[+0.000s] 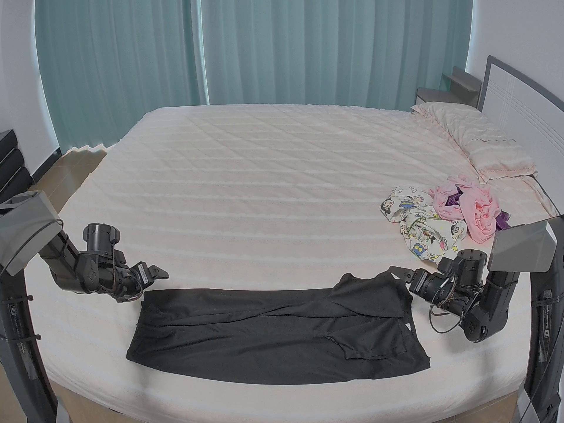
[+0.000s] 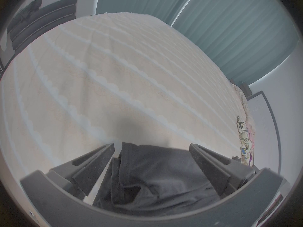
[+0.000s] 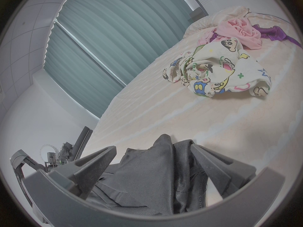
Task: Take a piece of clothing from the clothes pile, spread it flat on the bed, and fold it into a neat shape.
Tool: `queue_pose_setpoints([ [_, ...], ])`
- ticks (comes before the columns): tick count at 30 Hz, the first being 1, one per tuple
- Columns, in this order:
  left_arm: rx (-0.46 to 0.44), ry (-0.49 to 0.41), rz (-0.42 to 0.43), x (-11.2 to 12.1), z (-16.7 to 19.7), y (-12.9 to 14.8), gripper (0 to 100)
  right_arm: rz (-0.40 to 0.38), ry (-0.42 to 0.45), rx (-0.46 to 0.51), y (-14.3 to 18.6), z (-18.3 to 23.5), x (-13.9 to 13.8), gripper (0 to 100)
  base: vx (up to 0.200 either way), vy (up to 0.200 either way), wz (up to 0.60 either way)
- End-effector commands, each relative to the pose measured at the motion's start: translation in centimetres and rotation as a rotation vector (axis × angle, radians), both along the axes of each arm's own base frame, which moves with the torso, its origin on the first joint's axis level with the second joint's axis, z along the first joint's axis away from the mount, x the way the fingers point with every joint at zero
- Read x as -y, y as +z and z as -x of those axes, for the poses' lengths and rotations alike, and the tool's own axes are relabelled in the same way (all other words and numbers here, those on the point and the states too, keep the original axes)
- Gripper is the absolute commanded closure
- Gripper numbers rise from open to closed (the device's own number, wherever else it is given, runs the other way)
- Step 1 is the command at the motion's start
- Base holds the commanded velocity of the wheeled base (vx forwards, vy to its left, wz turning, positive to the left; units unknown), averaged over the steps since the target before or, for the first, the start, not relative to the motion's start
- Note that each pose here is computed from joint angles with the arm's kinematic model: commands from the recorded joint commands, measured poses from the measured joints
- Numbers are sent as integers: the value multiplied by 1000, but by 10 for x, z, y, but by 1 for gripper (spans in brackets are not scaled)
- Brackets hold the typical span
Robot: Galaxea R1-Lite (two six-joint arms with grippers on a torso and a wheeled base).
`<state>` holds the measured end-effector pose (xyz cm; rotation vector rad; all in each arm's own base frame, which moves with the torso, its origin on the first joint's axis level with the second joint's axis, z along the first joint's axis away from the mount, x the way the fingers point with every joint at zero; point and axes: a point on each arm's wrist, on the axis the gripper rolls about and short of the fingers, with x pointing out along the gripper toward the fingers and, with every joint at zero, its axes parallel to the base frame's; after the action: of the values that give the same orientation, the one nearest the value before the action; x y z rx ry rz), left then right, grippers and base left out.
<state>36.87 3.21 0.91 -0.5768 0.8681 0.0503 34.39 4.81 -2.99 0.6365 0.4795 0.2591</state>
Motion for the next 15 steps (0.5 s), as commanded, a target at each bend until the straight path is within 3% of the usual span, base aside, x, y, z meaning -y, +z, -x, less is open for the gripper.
queue_pose_setpoints([
  [1, -60, -9, -7, 10, 1, -30, 0, 0, 1, -1, -1, 0, 0, 0, 0, 0, 0],
  [12, -51, 8, -24, 9, -2, -31, 0, 1, 1, -5, -2, 0, 0, 0, 0, 0, 0],
  [13, -47, 28, -23, 8, -3, -29, 100, 1, 1, -5, -2, 0, 0, 0, 0, 0, 0],
  [15, -46, 49, -9, 7, -3, -28, 100, 1, 1, -7, -2, 0, 0, 0, 0, 0, 0],
])
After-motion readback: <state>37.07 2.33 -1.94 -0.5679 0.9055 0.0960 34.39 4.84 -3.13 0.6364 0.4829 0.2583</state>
